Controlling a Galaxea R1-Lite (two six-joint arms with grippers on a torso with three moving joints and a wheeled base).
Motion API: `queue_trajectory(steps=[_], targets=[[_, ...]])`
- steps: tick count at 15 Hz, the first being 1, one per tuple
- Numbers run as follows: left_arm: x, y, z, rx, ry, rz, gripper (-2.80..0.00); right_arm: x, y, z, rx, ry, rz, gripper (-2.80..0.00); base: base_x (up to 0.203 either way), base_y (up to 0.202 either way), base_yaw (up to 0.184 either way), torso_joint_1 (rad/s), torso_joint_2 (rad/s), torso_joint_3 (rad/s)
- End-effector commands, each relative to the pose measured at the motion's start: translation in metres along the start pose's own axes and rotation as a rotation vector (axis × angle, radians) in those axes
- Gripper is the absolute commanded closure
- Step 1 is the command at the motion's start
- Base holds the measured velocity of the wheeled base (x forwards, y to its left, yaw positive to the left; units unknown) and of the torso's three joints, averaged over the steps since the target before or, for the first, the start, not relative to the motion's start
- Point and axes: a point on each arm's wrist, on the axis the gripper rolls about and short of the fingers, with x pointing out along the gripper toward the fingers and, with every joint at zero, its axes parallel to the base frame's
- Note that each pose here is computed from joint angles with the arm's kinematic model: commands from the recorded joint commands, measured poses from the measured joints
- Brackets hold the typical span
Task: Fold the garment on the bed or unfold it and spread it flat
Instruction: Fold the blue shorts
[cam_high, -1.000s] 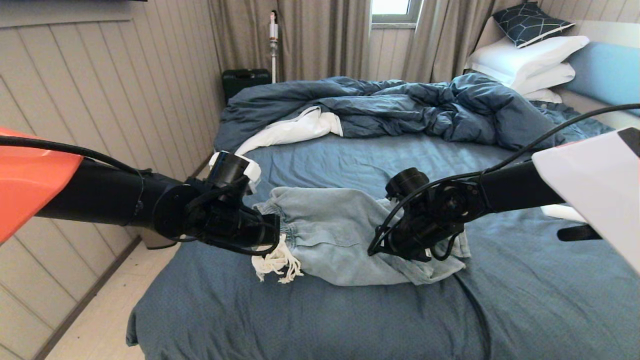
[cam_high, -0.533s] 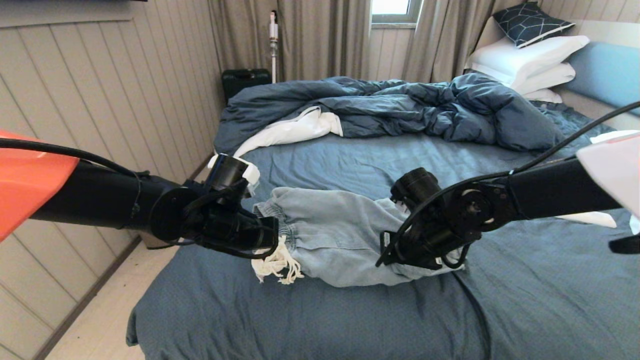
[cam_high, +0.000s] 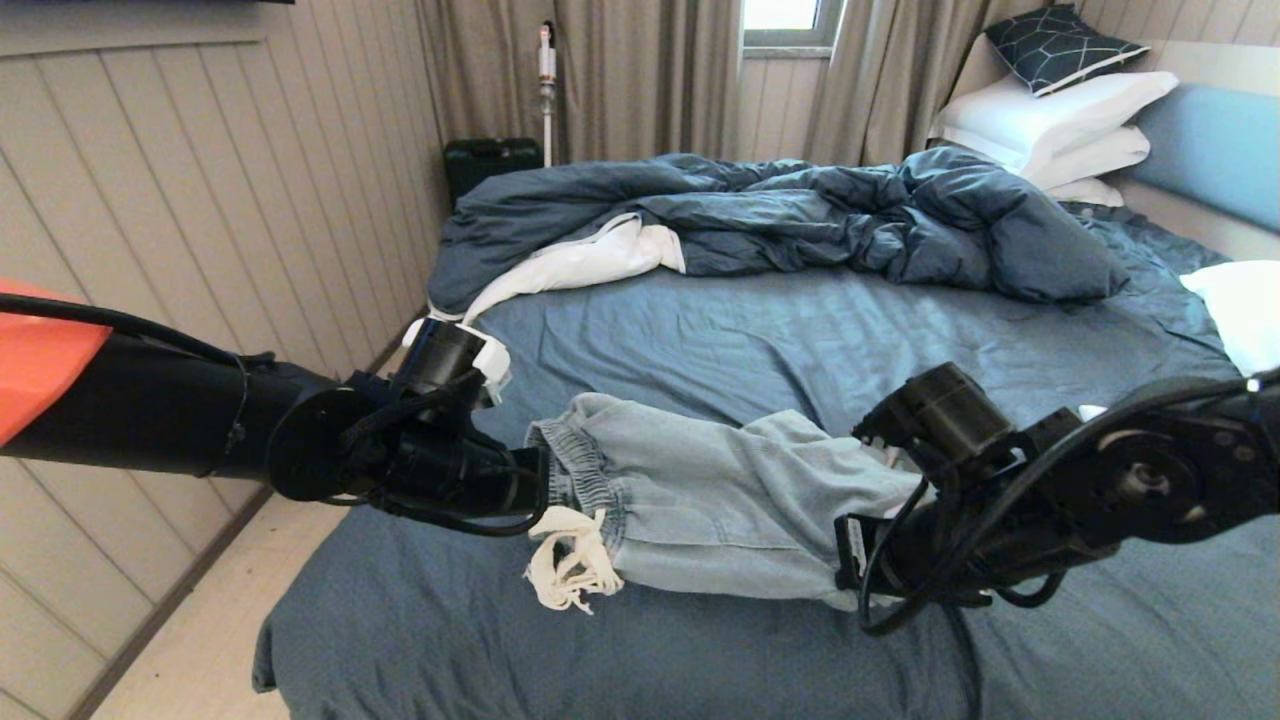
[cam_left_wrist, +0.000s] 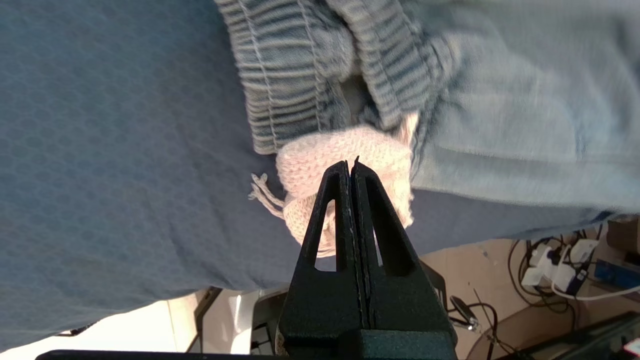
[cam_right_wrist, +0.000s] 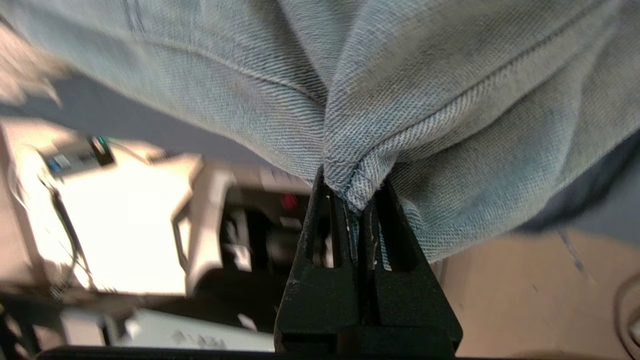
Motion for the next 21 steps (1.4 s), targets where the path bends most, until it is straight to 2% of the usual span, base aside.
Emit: queue_trajectory(steps=[1,4,5,6,8,11,15,16,19,21], targets=[[-0.001,-0.001,-0.001,-0.002,0.000,-0.004,0.00,-0.001,0.000,-0.017,-0.025,0.039,-0.003,0.00,0.000,0.000,0.000,0.000,0.00,0.000],[0.000,0.000,-0.001,-0.002,0.004,-0.004,0.00,0.010,0.005,-0.029,-0.062,0.058,0.005,0.00,0.000,0.000,0.000,0.000,0.00,0.000],[0.001,0.000,-0.001,-0.001,0.007,-0.005,0.00,0.014,0.007,-0.031,-0.070,0.051,0.010,-2.05,0.000,0.000,0.000,0.000,0.00,0.000],[0.002,0.000,-0.001,-0.002,0.007,-0.003,0.00,0.016,0.007,-0.032,-0.072,0.040,0.017,-2.80,0.000,0.000,0.000,0.000,0.00,0.000],[0.002,0.000,-0.001,-0.002,0.007,-0.005,0.00,0.013,0.004,-0.035,-0.079,0.029,0.020,-2.80,0.000,0.000,0.000,0.000,0.00,0.000],[0.003,0.000,-0.001,-0.002,0.010,-0.005,0.00,-0.010,-0.002,-0.033,-0.065,-0.040,0.042,-2.80,0.000,0.000,0.000,0.000,0.00,0.000],[-0.002,-0.003,0.004,0.001,-0.015,-0.013,0.00,-0.024,-0.031,-0.010,-0.009,-0.134,-0.001,-2.80,0.000,0.000,0.000,0.000,0.00,0.000],[-0.003,-0.005,0.007,0.002,-0.027,-0.017,0.00,-0.027,-0.037,-0.001,0.009,-0.162,-0.011,0.00,0.000,0.000,0.000,0.000,0.00,0.000],[-0.001,-0.013,0.017,0.008,-0.055,-0.036,0.00,-0.037,-0.057,0.023,0.042,-0.235,-0.049,0.00,0.000,0.000,0.000,0.000,0.00,0.000],[0.013,-0.020,0.020,-0.001,-0.045,-0.041,0.00,-0.038,-0.061,0.026,0.049,-0.244,-0.057,0.00,0.000,0.000,0.000,0.000,0.00,0.000]])
